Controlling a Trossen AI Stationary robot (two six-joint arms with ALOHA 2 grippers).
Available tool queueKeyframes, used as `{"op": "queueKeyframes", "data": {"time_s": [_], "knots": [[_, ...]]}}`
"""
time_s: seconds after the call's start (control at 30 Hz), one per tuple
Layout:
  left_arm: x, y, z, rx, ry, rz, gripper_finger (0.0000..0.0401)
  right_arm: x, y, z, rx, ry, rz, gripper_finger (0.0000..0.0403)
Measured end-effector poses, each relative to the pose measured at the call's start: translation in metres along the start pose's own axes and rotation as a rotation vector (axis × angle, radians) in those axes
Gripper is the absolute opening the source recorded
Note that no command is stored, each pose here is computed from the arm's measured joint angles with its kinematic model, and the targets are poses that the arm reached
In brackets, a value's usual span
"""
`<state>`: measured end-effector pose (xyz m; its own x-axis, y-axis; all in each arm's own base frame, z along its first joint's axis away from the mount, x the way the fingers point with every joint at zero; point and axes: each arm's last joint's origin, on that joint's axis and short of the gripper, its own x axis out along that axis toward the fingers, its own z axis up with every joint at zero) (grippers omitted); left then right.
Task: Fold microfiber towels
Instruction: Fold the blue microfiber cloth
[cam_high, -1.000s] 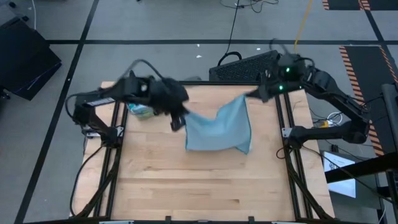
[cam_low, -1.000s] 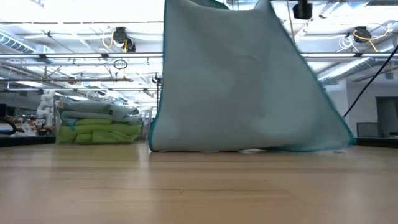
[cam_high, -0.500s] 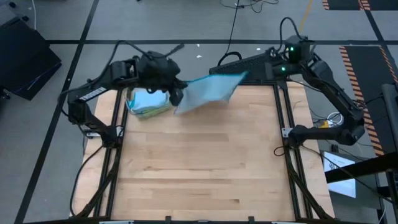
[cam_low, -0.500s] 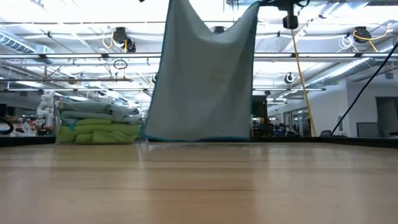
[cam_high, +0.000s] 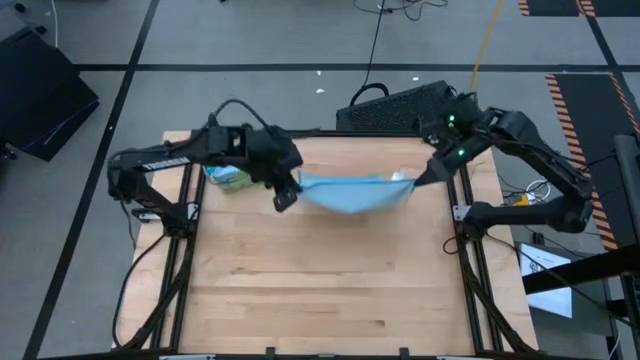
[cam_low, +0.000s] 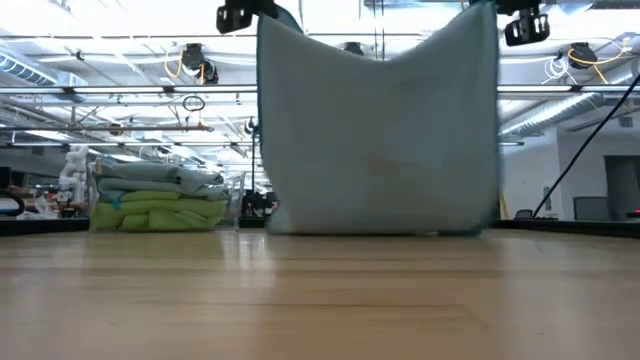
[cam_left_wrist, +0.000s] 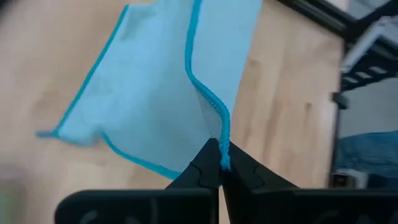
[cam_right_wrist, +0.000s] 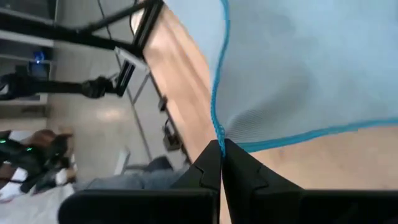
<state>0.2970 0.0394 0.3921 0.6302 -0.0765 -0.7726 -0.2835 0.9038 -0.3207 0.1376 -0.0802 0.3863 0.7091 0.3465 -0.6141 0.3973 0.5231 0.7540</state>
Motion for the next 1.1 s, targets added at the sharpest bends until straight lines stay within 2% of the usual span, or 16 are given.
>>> {"op": "queueKeyframes", "data": {"time_s": [0.23, 0.33, 0.5, 0.73, 0.83, 1.03, 1.1], "knots": [[0.034, -0.015, -0.022, -0.056, 0.105, -0.103, 0.0006, 0.031, 0.006, -0.015, 0.081, 0.170, 0.014, 0.0000], [0.048, -0.023, -0.034, -0.065, 0.152, -0.140, 0.0009, 0.048, 0.004, -0.023, 0.109, 0.231, -0.022, 0.0000], [0.076, -0.029, -0.057, -0.077, 0.201, -0.169, 0.0005, 0.087, -0.013, -0.037, 0.152, 0.337, -0.069, 0.0000], [0.108, -0.038, -0.085, -0.129, 0.198, -0.229, 0.0004, 0.138, -0.046, -0.074, 0.168, 0.514, -0.139, 0.0000], [0.113, -0.039, -0.090, -0.128, 0.193, -0.216, 0.0010, 0.152, -0.060, -0.082, 0.145, 0.519, -0.129, 0.0000], [0.115, -0.028, -0.089, -0.143, 0.132, -0.063, 0.0004, 0.171, -0.083, -0.084, 0.129, 0.412, -0.132, 0.0000], [0.115, -0.025, -0.089, -0.178, 0.153, -0.069, 0.0006, 0.172, -0.085, -0.084, 0.147, 0.412, -0.113, 0.0000]]}}
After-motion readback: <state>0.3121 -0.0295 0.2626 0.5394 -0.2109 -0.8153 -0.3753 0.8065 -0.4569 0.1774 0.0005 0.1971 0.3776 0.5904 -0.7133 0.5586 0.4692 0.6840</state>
